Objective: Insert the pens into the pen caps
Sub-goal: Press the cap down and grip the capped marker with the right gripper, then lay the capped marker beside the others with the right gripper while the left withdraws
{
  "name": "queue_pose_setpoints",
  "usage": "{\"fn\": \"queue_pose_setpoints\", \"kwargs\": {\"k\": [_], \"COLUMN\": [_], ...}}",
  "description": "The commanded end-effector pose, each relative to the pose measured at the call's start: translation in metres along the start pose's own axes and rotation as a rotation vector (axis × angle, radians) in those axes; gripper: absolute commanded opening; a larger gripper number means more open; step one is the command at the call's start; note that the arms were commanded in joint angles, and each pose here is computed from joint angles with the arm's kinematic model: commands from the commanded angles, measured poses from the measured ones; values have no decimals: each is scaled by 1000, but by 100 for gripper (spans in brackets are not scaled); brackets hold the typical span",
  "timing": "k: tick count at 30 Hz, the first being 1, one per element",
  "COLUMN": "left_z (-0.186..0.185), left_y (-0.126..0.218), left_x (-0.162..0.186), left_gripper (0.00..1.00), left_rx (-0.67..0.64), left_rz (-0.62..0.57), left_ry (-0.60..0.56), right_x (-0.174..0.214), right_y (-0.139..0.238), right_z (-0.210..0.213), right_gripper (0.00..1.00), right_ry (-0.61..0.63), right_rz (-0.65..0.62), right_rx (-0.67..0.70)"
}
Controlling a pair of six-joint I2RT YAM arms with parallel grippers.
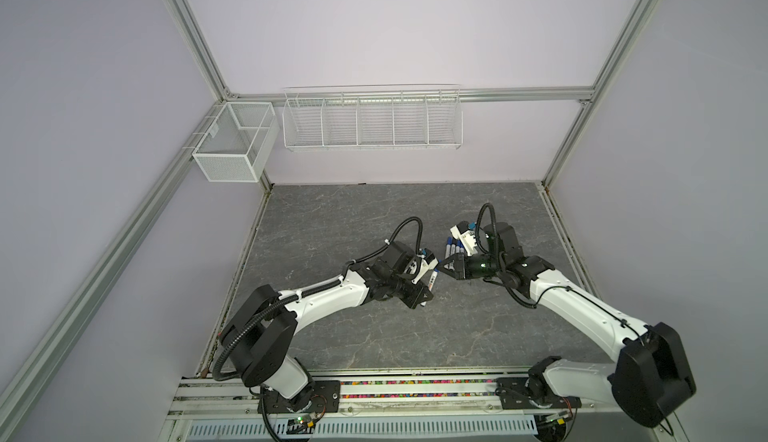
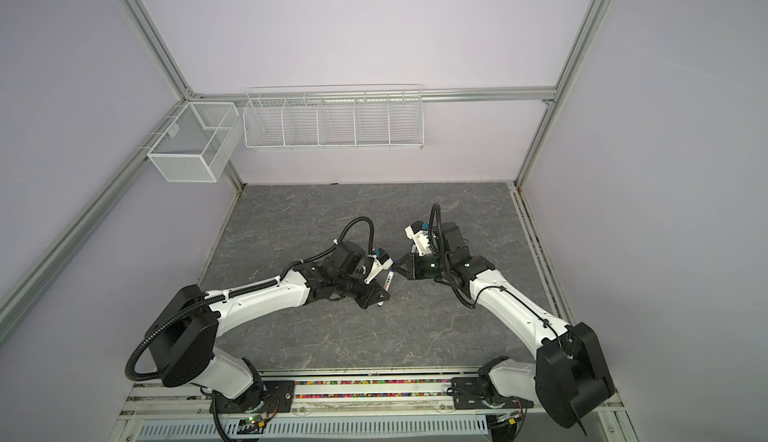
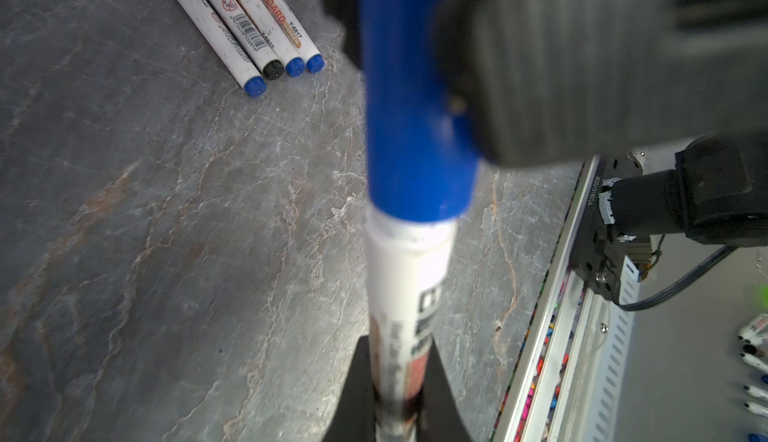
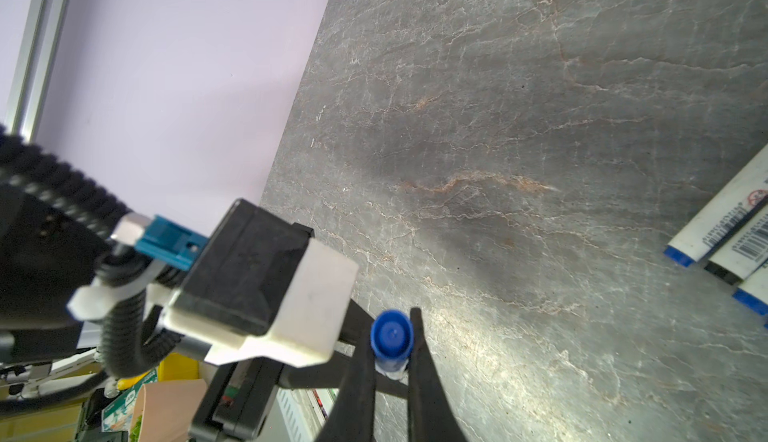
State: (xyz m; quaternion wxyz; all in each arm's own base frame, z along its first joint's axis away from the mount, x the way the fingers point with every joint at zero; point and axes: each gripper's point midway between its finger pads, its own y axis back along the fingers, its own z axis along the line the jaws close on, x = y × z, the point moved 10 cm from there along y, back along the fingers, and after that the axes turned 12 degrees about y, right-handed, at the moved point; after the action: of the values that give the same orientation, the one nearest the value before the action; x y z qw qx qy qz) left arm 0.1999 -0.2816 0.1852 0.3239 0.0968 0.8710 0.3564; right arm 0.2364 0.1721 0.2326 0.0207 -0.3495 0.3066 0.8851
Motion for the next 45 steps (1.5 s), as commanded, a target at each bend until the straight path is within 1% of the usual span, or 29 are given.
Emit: {"fn": "queue_pose_setpoints", "kwargs": {"k": [1,4,9,13,16,18,20,25,28,30,33,35,38,45], "left_z": [-10,-10,-13,-19,-27,-29,-29,-28,-23,-18,-12,-8,-4,-2], "left_y": [29,31,35,46,55,60,62,56,47,40,28,21,14,9], "left_x": [-55,-56,-55,-57,-64,-69,-74,-76,-68,-62,-52,-48,-44,-43], "left_gripper": [0,0,0,0,0,0,0,0,0,0,0,0,0,0], "left_rx": [39,25,-10,-11,38,98,137,154,154,155,160,171,178,177], "left_rz": [-291,-292,-296,-351,-435,-501,-525,-492,-450,-415,-370,-352,-338,-322], "left_ry": [-42,-58,-110,-147,-147,-136,-114,-108,-100,-92,-71,-54,-36,-33], "right_x": [42,48,51,56,67,74,80,78,68,56,39,29,18,4], "right_y": [-3,-5,-8,-14,-23,-29,-34,-32,-26,-22,-17,-14,-8,-3], "right_z": [20,18,18,19,19,16,12,-1,-2,1,4,6,7,12], "right_gripper": [9,9,8,9,8,8,7,7,8,10,19,25,31,32], "right_ry": [-43,-37,-32,-46,-55,-71,-91,-139,-118,-89,-66,-48,-23,-8], "right_rz": [244,269,282,310,368,399,400,328,267,216,135,86,33,-58], "right_rx": [-162,-141,-153,-192,-201,-190,-186,-161,-126,-81,-21,19,83,100]}}
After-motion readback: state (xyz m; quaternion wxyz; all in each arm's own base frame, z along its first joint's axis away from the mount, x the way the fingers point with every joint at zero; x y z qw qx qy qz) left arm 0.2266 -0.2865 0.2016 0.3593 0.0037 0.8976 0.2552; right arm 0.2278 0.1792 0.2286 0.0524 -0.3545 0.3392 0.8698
